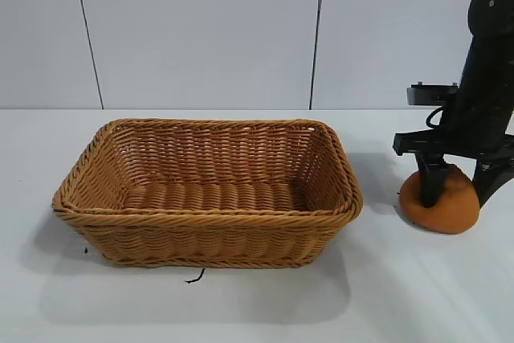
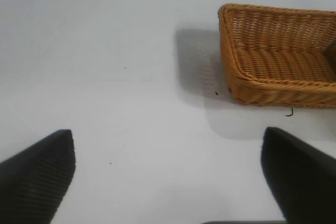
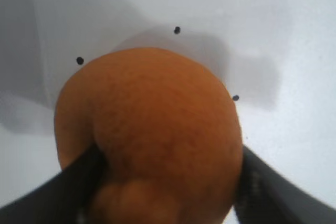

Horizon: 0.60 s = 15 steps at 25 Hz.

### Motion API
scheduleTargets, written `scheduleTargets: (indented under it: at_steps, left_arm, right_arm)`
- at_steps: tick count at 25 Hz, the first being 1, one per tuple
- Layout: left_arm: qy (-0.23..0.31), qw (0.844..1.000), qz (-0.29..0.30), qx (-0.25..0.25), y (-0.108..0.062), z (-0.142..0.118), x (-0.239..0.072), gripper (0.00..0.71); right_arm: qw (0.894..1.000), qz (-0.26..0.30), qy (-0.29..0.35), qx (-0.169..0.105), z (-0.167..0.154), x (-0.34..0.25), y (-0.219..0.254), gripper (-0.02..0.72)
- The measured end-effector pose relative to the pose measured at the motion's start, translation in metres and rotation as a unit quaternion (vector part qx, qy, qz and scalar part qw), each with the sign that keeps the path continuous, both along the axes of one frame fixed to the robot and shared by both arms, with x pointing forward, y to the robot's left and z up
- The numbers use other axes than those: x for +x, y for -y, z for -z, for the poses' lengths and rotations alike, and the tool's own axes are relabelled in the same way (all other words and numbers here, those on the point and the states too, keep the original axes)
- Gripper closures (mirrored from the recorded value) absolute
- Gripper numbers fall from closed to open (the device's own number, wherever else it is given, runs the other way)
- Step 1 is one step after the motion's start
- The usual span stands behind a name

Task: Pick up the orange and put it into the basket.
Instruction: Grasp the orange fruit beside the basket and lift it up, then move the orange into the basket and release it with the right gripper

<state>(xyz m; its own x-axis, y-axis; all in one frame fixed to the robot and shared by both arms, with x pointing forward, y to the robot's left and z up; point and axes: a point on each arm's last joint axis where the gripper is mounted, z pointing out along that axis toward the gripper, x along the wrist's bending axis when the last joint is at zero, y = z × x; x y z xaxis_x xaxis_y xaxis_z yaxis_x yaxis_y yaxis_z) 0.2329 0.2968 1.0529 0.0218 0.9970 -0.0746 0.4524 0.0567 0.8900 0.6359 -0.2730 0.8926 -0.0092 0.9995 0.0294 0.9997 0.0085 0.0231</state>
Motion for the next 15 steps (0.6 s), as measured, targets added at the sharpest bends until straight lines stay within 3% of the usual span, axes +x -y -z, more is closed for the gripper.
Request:
scheduleTargets:
  at_steps: [3,5,15]
  left_arm:
    - [0.0,1.0,0.0,0.0,0.0,0.0,0.0,0.018]
    - [0.0,1.0,0.0,0.0,0.0,0.0,0.0,0.018]
    - [0.0,1.0,0.0,0.0,0.0,0.0,0.0,0.018]
  right_arm:
    - [1.0,0.0,0.014,0.001,-0.012,0.0,0.0,0.456]
    - [1.0,0.001,0.026,0.003,-0.023,-0.001,0.0,0.486]
    - [0.995,-0.002,0.102,0.005,-0.107,-0.02,0.001,0.501]
